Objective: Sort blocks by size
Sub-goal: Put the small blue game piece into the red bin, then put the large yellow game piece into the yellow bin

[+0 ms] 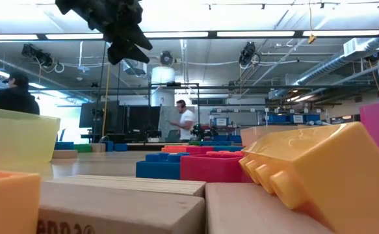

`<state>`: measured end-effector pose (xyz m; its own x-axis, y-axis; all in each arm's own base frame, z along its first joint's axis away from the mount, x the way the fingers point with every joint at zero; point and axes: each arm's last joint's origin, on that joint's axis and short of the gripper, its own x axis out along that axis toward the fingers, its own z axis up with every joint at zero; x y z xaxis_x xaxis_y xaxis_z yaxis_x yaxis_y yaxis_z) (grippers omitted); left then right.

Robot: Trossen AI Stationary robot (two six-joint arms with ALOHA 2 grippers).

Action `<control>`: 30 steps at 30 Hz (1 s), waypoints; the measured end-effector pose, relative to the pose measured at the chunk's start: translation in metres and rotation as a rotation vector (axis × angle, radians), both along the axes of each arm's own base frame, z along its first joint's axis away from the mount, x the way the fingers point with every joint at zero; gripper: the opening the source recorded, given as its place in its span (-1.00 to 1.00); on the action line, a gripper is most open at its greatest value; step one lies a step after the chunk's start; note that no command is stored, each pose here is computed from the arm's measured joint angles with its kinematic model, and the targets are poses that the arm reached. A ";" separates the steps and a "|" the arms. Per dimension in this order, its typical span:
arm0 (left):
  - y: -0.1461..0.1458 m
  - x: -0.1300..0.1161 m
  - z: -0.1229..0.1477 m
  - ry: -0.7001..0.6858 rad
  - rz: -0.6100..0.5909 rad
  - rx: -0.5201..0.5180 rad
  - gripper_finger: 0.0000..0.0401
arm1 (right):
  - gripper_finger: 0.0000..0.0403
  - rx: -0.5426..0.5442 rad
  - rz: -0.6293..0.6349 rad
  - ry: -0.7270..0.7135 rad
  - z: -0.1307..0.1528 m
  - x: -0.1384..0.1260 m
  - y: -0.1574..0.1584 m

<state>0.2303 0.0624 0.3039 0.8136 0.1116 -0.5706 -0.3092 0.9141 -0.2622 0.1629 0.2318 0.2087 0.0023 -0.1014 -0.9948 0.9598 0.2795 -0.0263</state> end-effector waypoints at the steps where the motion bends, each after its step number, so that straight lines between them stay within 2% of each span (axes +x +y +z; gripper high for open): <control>1: -0.001 0.000 0.000 0.000 -0.003 0.000 0.06 | -0.42 0.008 0.001 -0.005 -0.004 0.001 0.001; 6: -0.005 0.001 0.000 -0.001 -0.023 -0.002 0.06 | -0.42 0.107 -0.009 -0.073 -0.032 0.000 -0.002; 11: -0.009 0.002 0.000 0.000 -0.040 -0.006 0.06 | -0.39 0.164 -0.044 -0.100 -0.040 -0.005 -0.015; 24: -0.011 0.001 -0.002 0.025 -0.034 -0.030 0.06 | 0.05 0.213 -0.048 -0.136 -0.023 -0.007 -0.020; 30: -0.011 0.000 -0.003 0.034 -0.034 -0.029 0.06 | 0.10 0.236 -0.058 -0.180 0.005 -0.008 -0.028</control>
<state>0.2302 0.0511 0.3012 0.7967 0.0667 -0.6007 -0.2869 0.9165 -0.2787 0.1548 0.2043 0.2132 0.1821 0.1275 -0.9750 0.9576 0.2021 0.2053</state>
